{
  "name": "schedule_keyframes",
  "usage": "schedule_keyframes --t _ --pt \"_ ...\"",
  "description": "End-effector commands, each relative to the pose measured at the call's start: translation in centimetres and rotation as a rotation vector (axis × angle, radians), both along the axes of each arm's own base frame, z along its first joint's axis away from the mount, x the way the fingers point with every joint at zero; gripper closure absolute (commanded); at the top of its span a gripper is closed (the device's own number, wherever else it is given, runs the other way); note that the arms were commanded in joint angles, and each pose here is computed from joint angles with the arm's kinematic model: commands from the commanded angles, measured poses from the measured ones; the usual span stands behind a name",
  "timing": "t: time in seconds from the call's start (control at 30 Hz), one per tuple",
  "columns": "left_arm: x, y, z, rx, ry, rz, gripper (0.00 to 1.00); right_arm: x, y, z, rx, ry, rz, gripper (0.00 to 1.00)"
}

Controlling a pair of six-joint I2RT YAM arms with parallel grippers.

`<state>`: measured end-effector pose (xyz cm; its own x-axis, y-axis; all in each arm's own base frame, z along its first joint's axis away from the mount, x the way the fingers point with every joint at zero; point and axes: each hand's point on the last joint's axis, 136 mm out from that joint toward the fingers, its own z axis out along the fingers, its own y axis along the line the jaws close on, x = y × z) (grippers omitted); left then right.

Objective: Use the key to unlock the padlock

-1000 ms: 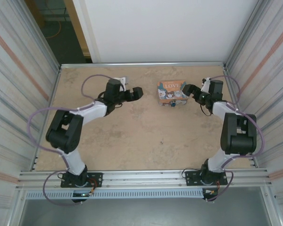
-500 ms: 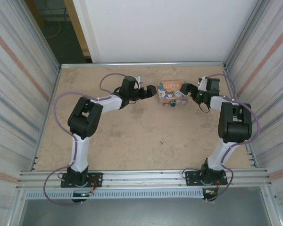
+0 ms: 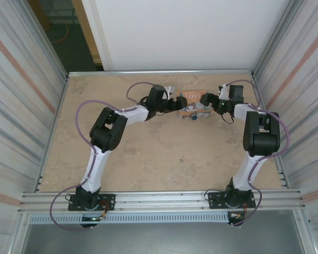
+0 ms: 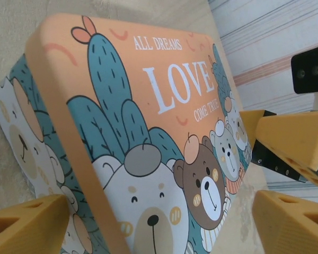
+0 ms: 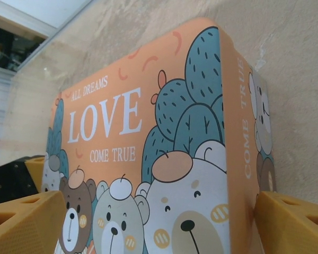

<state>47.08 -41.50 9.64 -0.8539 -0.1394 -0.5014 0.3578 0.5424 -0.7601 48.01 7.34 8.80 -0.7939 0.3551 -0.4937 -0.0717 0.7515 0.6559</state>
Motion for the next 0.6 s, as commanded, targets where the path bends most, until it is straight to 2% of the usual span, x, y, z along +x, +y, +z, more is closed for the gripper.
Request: schedule_keyframes --t 0.0,0.2,0.57 --pt "-0.3 -1.4 1.1 -0.052 -0.001 -0.064 0.15 -0.7 1.2 0.0 0.012 0.013 0.064 0.11" --pt "-0.8 -1.6 1.4 -0.063 0.007 -0.085 0.20 -1.8 2.2 0.3 0.022 0.016 0.091 0.14" --pt "-2.3 -0.3 3.5 -0.056 -0.038 -0.090 0.20 -5.0 5.4 1.7 0.025 0.020 0.150 0.17"
